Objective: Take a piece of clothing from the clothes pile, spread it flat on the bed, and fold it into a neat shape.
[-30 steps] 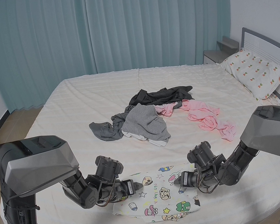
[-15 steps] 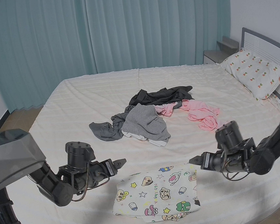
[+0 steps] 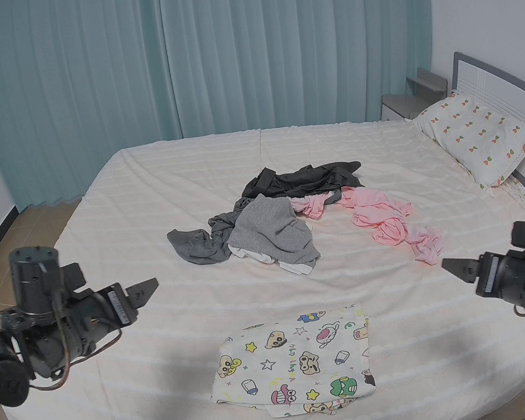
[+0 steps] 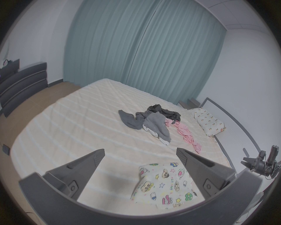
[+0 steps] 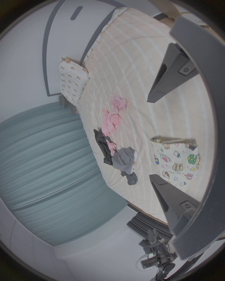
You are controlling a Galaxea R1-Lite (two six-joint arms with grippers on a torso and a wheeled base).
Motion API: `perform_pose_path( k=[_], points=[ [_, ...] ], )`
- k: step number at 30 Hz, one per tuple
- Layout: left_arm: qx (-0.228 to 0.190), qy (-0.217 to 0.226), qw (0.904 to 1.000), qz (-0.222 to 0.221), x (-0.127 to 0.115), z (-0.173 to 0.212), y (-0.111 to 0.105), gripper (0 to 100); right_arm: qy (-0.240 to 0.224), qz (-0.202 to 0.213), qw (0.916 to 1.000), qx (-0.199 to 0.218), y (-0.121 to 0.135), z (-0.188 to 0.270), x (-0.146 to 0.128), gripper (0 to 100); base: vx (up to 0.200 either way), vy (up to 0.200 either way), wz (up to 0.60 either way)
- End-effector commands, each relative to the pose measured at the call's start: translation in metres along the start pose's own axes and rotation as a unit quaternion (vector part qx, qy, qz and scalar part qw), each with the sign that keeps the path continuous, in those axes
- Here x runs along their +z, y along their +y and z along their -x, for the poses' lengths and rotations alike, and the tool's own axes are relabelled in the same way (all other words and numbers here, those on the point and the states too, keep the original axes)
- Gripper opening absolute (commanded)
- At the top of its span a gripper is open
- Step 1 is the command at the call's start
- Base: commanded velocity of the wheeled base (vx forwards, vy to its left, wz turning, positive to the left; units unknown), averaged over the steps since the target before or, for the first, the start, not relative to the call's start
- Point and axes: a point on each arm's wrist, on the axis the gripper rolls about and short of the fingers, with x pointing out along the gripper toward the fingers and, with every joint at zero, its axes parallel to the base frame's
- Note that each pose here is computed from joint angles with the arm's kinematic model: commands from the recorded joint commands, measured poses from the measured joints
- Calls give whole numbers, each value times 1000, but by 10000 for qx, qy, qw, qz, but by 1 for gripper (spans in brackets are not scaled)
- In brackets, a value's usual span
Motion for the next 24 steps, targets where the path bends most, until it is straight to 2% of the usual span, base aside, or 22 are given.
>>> perform_pose_path(
  k=[1,4,5,7,12,13,14,15,17,20,22,23,24],
  points=[
    [1038,-910,9903,133,-22,169,53,100,-1454,-60,9839,-1039,-77,117,-51,100,0,0,0],
    [1519,-670,9858,238,-38,176,61,100,-1643,71,9776,-1314,-83,131,-64,100,0,0,0],
    [1538,-676,9855,252,-39,176,62,100,-1658,76,9768,-1357,-83,132,-65,100,0,0,0],
    [1682,-889,9810,375,-47,183,65,100,-1868,326,9687,-1605,-86,144,-77,100,0,0,0],
    [1813,-1326,9730,523,-59,198,69,100,-2210,993,9535,-1792,-93,159,-107,100,0,0,0],
    [1821,-1398,9719,530,-64,199,70,100,-2230,1163,9516,-1768,-95,160,-114,100,0,0,0],
    [1821,-1398,9719,530,-64,199,70,100,-2230,1163,9516,-1768,-95,160,-114,100,0,0,0],
    [1828,-1468,9711,456,-76,200,74,100,-2159,1162,9532,-1772,-96,154,-118,100,0,0,0],
    [1937,-1646,9669,196,-94,202,80,100,-2229,1002,9555,-1650,-97,148,-120,100,0,0,0],
    [2148,-2021,9545,-453,-119,205,88,100,-2157,949,9638,-1245,-101,129,-131,100,0,0,0],
    [2232,-2136,9482,-745,-126,204,91,100,-2396,937,9623,-889,-100,125,-130,100,0,0,0],
    [2192,-2313,9447,-773,-126,203,92,100,-2577,941,9601,-545,-98,123,-129,100,0,0,0],
    [2148,-2388,9439,-767,-126,201,92,100,-2659,1005,9577,-446,-98,122,-129,100,0,0,0]
  ],
)
